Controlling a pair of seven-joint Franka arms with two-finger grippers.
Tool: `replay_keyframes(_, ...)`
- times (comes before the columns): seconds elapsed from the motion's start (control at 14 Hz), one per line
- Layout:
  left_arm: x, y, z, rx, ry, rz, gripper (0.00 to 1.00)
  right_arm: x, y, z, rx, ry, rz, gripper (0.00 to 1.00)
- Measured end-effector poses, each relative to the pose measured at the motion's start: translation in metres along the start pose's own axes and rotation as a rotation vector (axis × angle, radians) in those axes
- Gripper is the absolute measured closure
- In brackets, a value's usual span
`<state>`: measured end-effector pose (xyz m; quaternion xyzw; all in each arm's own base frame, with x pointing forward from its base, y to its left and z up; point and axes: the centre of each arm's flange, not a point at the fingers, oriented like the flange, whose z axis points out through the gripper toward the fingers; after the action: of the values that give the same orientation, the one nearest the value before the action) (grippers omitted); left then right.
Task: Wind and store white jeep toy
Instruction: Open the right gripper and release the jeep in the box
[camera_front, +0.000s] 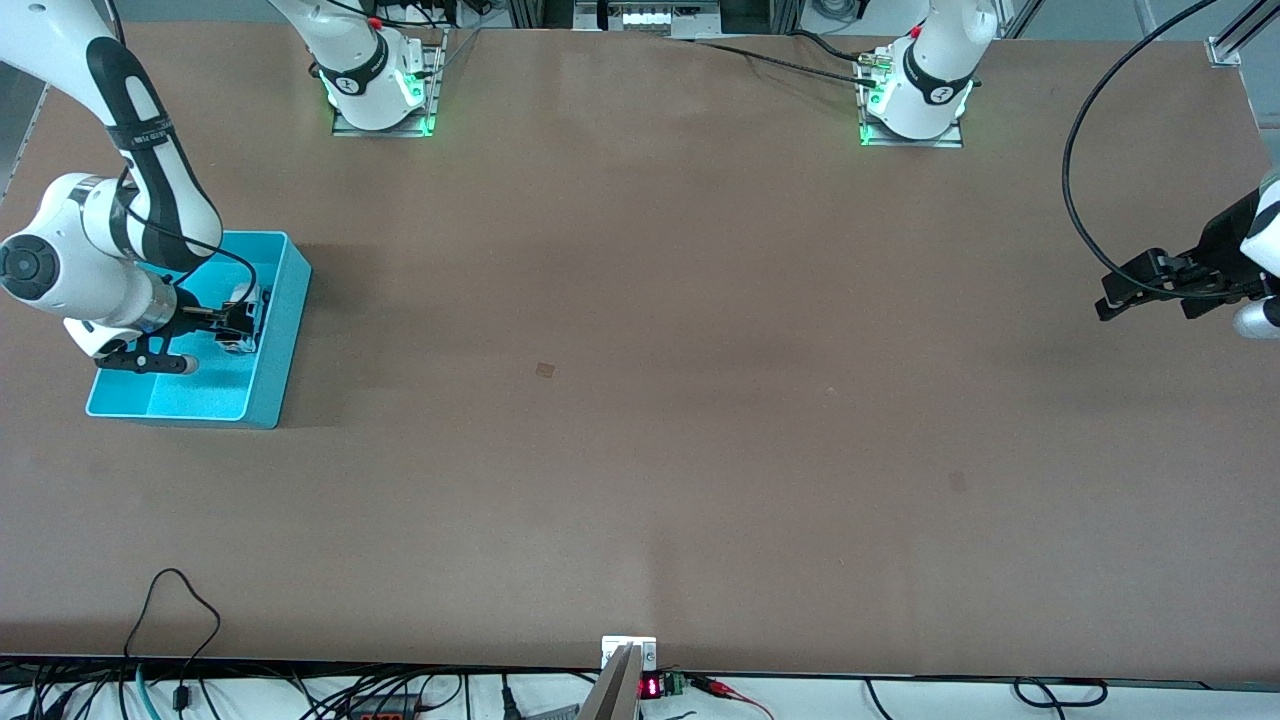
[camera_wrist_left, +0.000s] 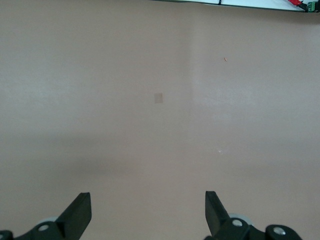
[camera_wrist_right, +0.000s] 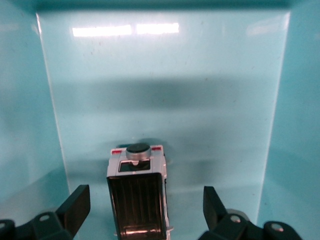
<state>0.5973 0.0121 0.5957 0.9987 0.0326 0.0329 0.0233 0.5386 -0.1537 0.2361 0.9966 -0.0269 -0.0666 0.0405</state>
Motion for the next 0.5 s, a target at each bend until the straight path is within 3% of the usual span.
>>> replay_keyframes(0.5, 0.0, 0.0, 0.0, 0.0, 0.0, 0.0, 0.0, 0.016, 0.007, -0.064, -0.021, 0.025, 0.008, 0.0)
